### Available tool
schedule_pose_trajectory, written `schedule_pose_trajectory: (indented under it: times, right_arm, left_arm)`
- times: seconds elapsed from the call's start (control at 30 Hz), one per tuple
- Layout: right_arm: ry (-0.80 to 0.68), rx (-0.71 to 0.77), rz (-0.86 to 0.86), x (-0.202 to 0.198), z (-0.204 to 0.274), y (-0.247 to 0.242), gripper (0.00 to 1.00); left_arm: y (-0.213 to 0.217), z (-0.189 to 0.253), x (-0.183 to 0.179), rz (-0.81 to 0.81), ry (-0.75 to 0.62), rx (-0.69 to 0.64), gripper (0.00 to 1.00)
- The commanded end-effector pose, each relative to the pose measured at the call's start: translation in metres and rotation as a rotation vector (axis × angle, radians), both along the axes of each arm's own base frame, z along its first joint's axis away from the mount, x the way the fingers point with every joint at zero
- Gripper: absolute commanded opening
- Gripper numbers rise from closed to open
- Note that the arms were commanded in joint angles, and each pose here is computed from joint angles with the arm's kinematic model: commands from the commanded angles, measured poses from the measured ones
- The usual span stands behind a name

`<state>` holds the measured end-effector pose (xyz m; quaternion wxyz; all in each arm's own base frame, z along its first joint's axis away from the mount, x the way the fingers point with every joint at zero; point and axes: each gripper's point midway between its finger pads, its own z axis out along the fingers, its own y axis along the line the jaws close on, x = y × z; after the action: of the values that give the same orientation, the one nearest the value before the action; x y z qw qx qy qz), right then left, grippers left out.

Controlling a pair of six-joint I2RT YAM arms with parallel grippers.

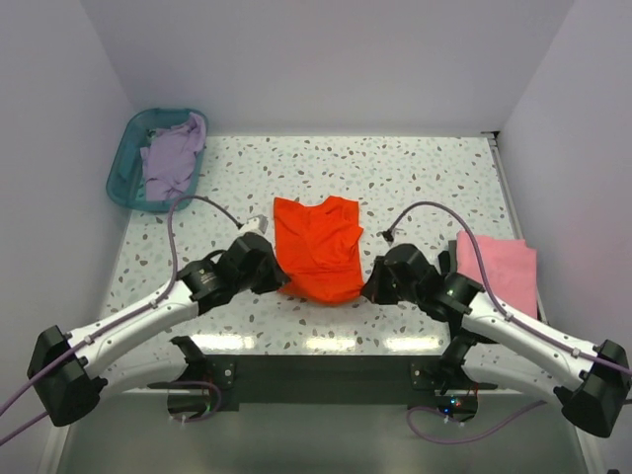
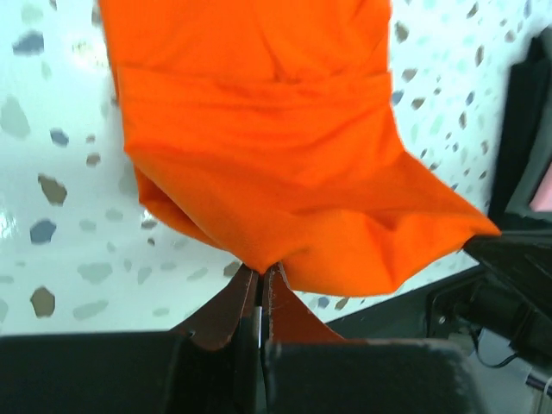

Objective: Fold and stack the t-shirts
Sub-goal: Fold the tshirt

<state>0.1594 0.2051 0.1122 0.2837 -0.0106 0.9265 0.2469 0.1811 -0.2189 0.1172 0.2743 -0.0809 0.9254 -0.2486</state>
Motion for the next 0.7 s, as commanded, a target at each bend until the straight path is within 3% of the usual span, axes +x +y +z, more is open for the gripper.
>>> schedule_pose_trajectory:
  times: [0.0,0.2,0.33,0.6,0.67]
  right_arm:
    - [-0.11,-0.033,-0.025,0.025,0.032,0.002,0.0]
    - [-0.205,-0.05,-0.081,0.077,0.066,0.01,0.0]
    - [-0.218,0.016,-0.101,0.121,0.083,0.016,0.0]
    - [-0.24,0.047,-0.134,0.209,0.089,0.027,0.0]
    - [-0.201,0.04,-0.159,0.23,0.071,0.02,0.0]
  left_arm:
    - [0.002,0.031,0.031,0.008,-0.094,0.01,0.0]
    - [0.004,0.056,0.078,0.039,-0.163,-0.02,0.0]
    - [0.002,0.068,0.108,0.037,-0.193,-0.037,0.0]
    - [0.012,0.068,0.192,0.11,-0.215,-0.057,0.0]
    - [0.011,0.061,0.215,0.111,-0.216,-0.056,0.0]
